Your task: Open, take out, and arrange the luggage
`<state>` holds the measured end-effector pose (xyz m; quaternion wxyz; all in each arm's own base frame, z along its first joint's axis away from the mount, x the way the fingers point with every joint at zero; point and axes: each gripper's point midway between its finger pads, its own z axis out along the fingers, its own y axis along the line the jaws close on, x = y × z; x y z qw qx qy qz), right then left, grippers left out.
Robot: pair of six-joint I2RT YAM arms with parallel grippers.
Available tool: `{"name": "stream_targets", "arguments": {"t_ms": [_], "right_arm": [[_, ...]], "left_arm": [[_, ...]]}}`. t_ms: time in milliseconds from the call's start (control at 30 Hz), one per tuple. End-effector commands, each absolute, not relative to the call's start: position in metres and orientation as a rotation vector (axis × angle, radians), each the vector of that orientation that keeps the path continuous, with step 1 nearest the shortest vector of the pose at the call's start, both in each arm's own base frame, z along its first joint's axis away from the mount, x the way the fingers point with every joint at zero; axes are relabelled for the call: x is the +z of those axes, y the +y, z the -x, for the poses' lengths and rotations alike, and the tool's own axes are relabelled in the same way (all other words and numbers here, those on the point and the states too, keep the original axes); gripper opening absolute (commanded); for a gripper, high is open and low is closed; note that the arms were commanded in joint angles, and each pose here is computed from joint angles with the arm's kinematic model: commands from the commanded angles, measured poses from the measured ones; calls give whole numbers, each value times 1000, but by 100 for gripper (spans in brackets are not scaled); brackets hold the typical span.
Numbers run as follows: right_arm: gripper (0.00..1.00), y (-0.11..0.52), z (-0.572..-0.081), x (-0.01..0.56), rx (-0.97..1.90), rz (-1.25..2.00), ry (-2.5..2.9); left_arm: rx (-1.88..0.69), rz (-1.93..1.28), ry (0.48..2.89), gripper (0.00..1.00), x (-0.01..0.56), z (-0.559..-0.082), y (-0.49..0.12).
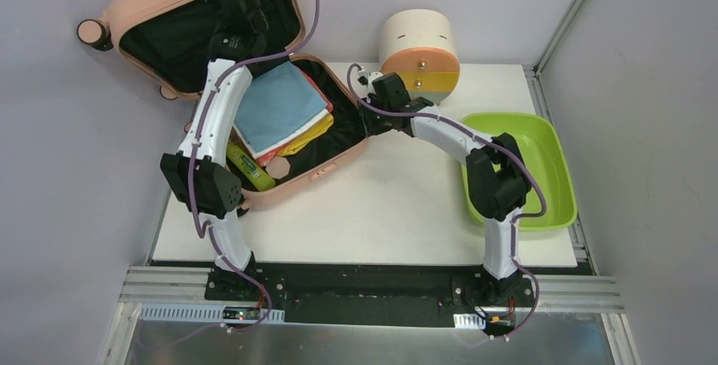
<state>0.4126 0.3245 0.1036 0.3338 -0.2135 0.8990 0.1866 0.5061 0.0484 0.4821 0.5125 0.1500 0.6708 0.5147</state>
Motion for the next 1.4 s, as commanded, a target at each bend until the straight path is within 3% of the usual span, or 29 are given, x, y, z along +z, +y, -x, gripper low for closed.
{"name": "stream_targets", "arguments": {"t_ms": [0, 367, 533, 633, 800, 900, 1033, 1167, 1367], "right_arm": [[0, 320, -439, 99, 383, 703, 2260], [12, 332, -447, 114, 444, 661, 2257], [34, 337, -453, 122, 468, 572, 2279], [47, 342, -458, 141, 521, 469, 2296], [64, 347, -465, 194, 643, 232, 2251], [68, 350, -464, 218, 707, 160, 2216], [68, 351, -463, 247, 771, 72, 2167], [65, 370, -474, 296, 963, -57, 2010], [46, 406, -497, 372, 1151, -178, 1763]], "left_arm": [[1228, -233, 1660, 50, 465, -516, 76], [1032, -148, 1696, 89, 437, -553, 74], [725, -101, 1635, 99, 451, -545, 43], [532, -100, 1600, 96, 461, -534, 21], [412, -82, 1582, 81, 467, -519, 9], [421, -96, 1599, 52, 460, -517, 14], [416, -81, 1633, 42, 447, -510, 26], [274, -111, 1627, 42, 446, -494, 6], [169, -106, 1599, 41, 457, -467, -6]]}}
